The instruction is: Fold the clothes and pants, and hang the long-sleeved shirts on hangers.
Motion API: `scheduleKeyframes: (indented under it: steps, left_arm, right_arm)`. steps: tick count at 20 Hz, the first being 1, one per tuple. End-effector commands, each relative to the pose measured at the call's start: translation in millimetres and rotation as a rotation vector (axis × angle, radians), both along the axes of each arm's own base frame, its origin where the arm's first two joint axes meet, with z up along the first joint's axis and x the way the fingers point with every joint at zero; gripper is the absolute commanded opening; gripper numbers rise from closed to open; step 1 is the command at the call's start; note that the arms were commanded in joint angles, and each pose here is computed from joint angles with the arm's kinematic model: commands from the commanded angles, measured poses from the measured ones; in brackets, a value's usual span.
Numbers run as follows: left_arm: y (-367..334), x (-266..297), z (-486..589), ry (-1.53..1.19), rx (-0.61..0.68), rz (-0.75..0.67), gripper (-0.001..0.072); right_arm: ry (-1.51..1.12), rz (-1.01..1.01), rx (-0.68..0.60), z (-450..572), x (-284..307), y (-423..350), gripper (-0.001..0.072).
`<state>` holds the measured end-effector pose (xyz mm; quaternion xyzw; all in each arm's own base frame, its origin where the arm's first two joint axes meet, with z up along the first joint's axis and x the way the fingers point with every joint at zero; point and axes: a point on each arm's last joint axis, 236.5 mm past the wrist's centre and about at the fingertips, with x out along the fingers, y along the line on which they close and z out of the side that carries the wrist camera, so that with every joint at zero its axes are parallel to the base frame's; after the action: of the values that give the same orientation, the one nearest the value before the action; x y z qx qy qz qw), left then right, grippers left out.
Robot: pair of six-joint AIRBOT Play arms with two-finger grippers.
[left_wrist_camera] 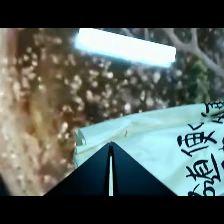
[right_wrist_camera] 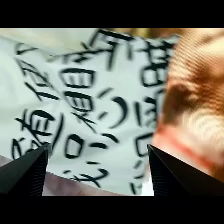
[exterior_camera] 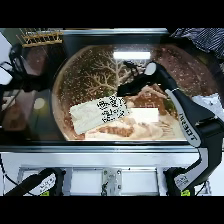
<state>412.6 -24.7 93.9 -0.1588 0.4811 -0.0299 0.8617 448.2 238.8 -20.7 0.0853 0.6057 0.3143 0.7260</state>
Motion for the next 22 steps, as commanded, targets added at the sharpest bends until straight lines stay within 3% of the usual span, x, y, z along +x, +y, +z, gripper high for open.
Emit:
scheduleKeyframes:
  steps: [1,5,10,11,13,14,15,18,22]
  left_arm:
    - [-34,-29,-45,0.052,-0.008,-0.062,0.0004]
    - [-64,-41,-61,0.077,-0.005,-0.137,0.0004]
    - [-75,-39,-58,0.057,-0.006,-0.159,0.0004]
    - [-75,-39,-58,0.058,-0.007,-0.158,0.0004]
    - [-75,-40,-58,0.058,-0.007,-0.158,0.0004]
    - [-75,-40,-58,0.058,-0.007,-0.158,0.0004]
    - [-75,-40,-58,0.059,-0.007,-0.158,0.0004]
    - [-75,-41,-59,0.063,-0.007,-0.158,0.0004]
    - [-75,-41,-59,0.067,-0.012,-0.153,0.0004]
  right_arm:
    - [0.143,-0.077,0.057,-35,-2,-57,0.0651]
    - [0.202,-0.022,0.214,-56,-8,-15,0.0649]
    - [0.245,0.034,0.27,-77,-27,47,0.0648]
    - [0.244,0.056,0.282,-77,-32,58,0.0598]
    - [0.219,0.104,0.303,-72,-40,77,0.029]
    - [0.207,0.125,0.328,-68,-42,85,0.02]
    - [0.195,0.137,0.35,-63,-43,90,0.0024]
    - [0.146,0.108,0.328,-41,-30,75,0.0011]
    - [-0.002,-0.136,0.029,3,21,-75,0.0012]
